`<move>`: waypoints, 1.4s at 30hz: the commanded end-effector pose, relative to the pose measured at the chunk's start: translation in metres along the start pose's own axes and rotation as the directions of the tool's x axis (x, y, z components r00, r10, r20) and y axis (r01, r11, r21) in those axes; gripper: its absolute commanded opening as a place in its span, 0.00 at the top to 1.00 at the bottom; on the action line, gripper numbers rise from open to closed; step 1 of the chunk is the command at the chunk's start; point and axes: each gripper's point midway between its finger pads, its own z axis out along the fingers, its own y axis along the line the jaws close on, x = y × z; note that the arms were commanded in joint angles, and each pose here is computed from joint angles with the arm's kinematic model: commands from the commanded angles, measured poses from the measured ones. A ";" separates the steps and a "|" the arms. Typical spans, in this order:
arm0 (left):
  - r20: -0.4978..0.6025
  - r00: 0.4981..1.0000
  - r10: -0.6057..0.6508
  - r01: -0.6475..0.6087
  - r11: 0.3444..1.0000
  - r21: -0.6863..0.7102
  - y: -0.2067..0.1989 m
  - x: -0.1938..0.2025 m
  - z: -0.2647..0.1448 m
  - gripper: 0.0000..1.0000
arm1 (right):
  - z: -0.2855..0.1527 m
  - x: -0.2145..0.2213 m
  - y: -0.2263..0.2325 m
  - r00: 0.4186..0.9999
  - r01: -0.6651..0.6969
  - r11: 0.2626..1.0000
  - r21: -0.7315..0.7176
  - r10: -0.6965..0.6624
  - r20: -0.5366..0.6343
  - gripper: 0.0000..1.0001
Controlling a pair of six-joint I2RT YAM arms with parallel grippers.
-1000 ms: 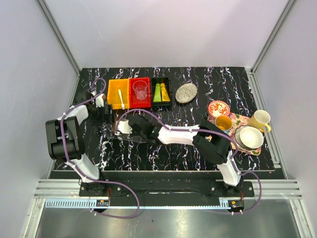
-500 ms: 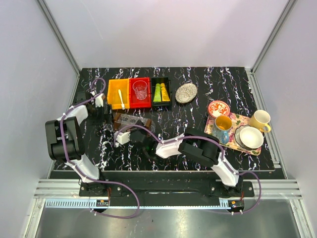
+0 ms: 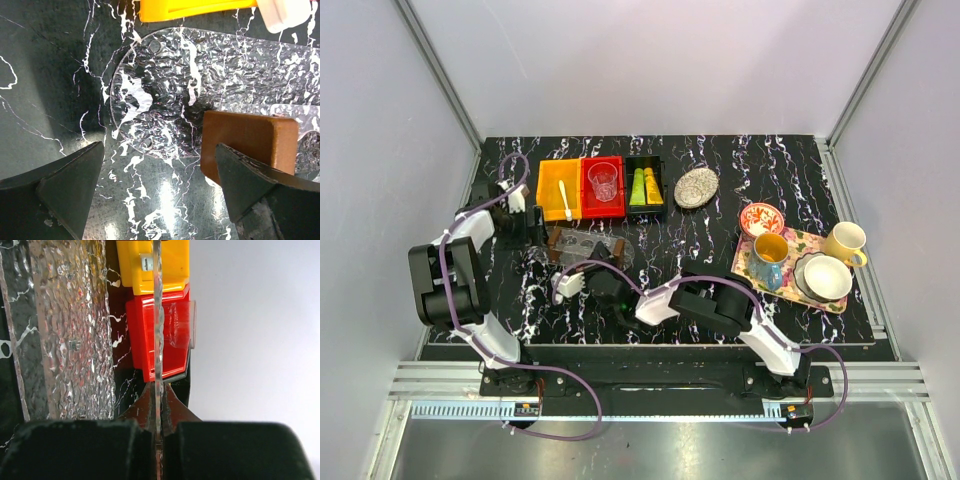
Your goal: Prepare toiletry sets of a toothbrush and toothpaste on the tray
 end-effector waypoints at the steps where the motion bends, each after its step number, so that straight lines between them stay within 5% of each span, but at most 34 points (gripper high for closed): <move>1: 0.109 0.994 0.017 -0.020 0.999 0.029 -0.007 -0.035 -0.024 0.02 | -0.003 -0.013 -0.035 0.997 -0.067 0.984 0.162 0.061 0.042 1.00; 13: 0.130 0.991 0.007 -0.012 0.999 0.037 -0.004 -0.040 -0.031 0.02 | 0.002 -0.013 -0.020 0.999 -0.034 0.976 0.213 0.026 0.044 0.99; 22: 0.132 0.991 0.008 -0.013 0.999 0.034 -0.002 -0.039 -0.032 0.02 | 0.005 -0.012 -0.014 0.999 -0.037 0.977 0.212 0.029 0.039 0.74; 42: 0.187 0.982 -0.003 -0.004 0.999 0.036 -0.005 -0.056 -0.051 0.02 | -0.001 -0.012 -0.027 0.989 -0.147 0.979 0.143 0.143 0.038 0.46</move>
